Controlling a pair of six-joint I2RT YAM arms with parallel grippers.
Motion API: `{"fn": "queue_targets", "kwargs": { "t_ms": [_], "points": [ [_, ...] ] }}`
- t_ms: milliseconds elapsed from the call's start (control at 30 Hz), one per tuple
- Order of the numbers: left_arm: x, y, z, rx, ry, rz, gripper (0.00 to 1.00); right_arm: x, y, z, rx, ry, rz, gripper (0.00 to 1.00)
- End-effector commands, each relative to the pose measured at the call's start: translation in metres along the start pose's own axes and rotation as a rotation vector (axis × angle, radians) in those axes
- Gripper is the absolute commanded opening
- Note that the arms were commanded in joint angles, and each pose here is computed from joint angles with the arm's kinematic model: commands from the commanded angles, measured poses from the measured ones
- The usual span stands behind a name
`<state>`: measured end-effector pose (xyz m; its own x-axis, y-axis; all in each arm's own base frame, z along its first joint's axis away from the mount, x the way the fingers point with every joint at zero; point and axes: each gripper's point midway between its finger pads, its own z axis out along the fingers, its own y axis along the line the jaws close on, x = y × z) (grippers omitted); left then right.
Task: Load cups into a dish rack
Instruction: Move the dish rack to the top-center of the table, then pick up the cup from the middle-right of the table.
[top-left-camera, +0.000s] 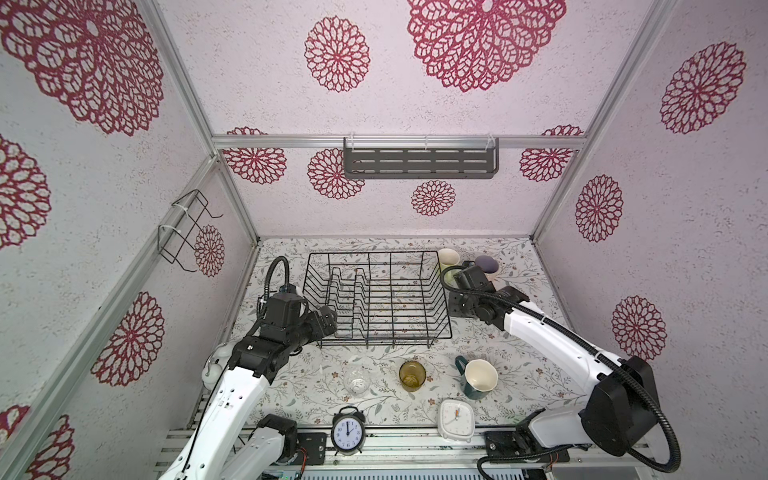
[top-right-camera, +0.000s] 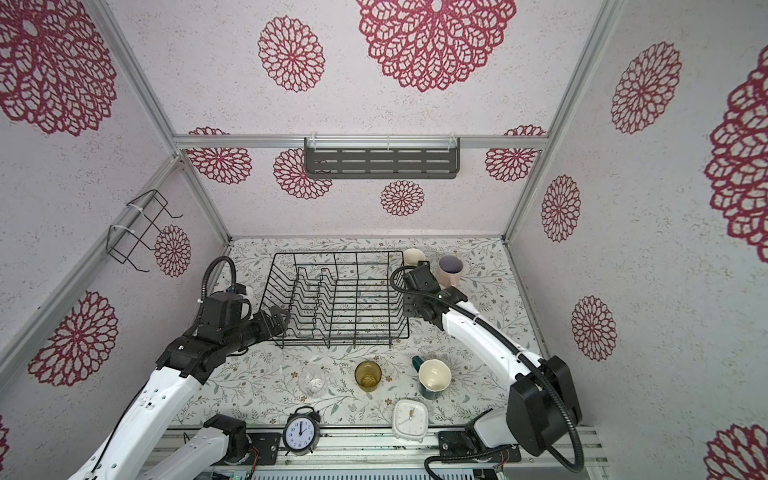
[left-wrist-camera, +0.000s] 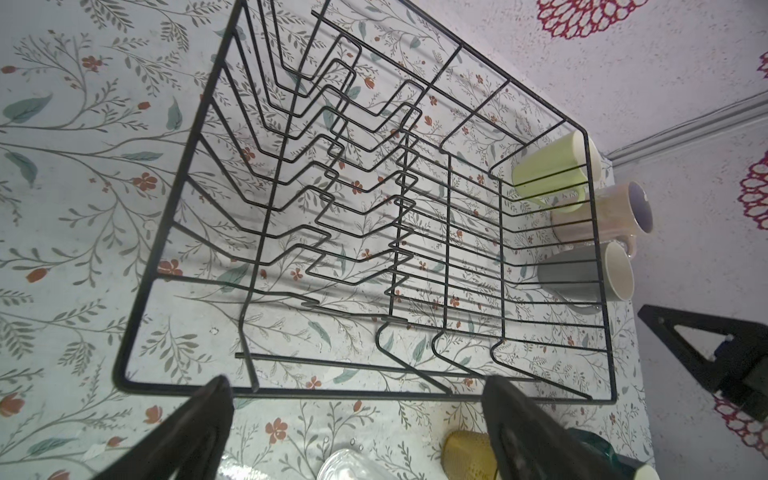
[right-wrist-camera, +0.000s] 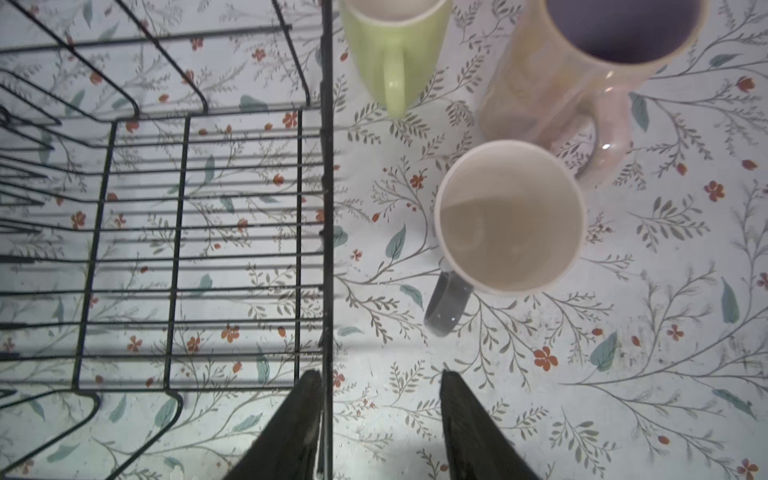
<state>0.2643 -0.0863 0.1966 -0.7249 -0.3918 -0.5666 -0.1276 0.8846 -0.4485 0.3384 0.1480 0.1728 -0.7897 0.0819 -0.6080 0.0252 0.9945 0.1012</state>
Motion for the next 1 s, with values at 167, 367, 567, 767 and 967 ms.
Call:
{"fn": "queue_targets", "kwargs": {
  "t_ms": [167,367,567,767,967],
  "points": [
    [-0.006,-0.016,-0.008,0.003,-0.017,0.022,0.97,-0.011,-0.034,0.001,0.049,-0.007,0.242,0.62],
    [-0.003,-0.018,-0.003,-0.006,-0.004,0.02,0.97,0.0,-0.044,0.023,0.097,0.05,0.267,0.64],
    [-0.001,-0.021,-0.002,-0.009,-0.007,0.033,0.97,0.012,-0.047,0.047,0.134,0.088,0.325,0.6],
    [0.002,-0.02,0.0,-0.015,0.001,0.039,0.97,0.02,-0.048,0.07,0.16,0.116,0.316,0.6],
    [0.002,-0.018,-0.001,-0.022,-0.008,0.041,0.97,0.016,-0.048,0.091,0.139,0.127,0.313,0.59]
  ]
}}
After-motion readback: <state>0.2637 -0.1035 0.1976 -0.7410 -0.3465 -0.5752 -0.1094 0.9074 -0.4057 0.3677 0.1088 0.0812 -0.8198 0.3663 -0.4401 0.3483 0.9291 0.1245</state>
